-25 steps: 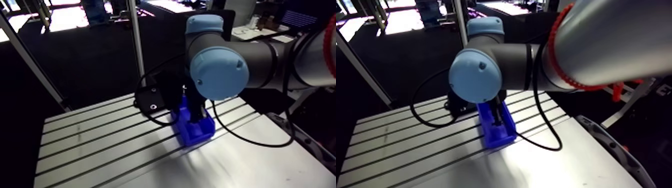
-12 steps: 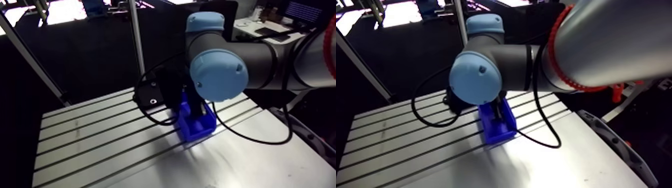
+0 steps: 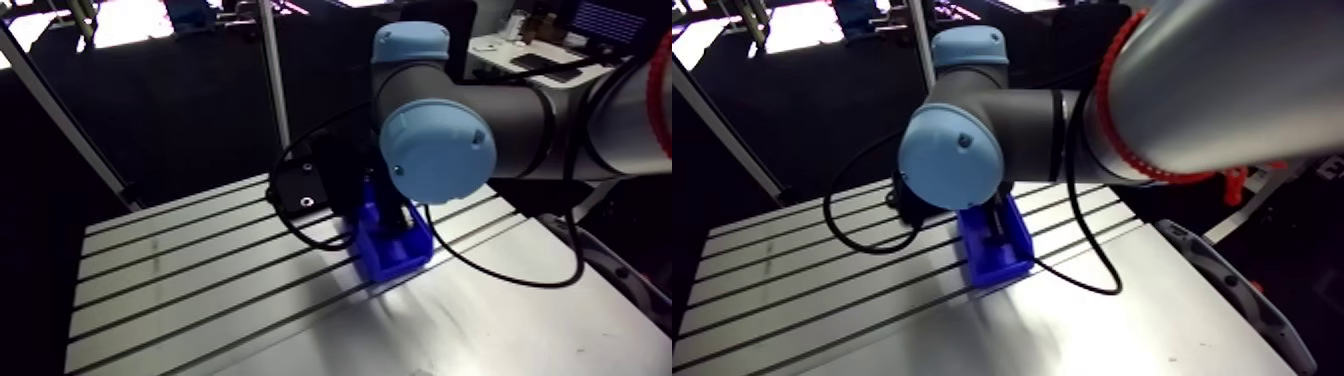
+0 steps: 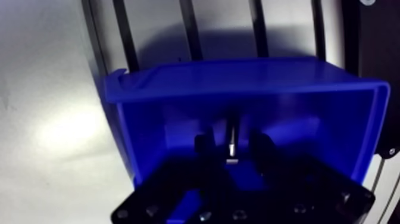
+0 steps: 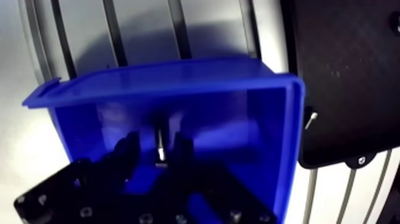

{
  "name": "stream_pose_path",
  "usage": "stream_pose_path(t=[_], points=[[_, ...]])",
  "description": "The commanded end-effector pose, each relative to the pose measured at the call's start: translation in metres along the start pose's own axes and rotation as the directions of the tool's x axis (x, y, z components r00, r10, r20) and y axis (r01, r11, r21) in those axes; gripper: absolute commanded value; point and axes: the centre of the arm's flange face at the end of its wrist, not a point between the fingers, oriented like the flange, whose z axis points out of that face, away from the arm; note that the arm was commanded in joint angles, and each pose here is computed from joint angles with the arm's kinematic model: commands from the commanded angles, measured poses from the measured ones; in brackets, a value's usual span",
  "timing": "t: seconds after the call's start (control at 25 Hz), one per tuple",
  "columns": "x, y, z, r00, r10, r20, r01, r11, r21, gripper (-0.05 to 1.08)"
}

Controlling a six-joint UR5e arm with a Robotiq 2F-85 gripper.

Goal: Pick up the M10 bolt from the tray and put it into the blue bin.

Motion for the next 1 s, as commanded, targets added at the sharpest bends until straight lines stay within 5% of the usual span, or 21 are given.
stream_pose_path(t=[0.04,0.48,0.72,0.8,1.0], points=[[0.000,-0.003,-0.009,1.000,-0.001,0.008,0.001,1.000,-0.006,0.01],[0.005,-0.009,-0.085,1.000,0.027,0.012,-0.027,1.000,0.012,0.01],[0.020,0.009,-0.160,0.975,0.220,0.009,-0.220,0.973,0.069,0.01],[0.024,0.016,-0.187,0.947,0.321,0.001,-0.320,0.945,0.073,0.01],[0.026,0.030,-0.247,0.746,0.666,-0.005,-0.665,0.746,0.033,0.01]])
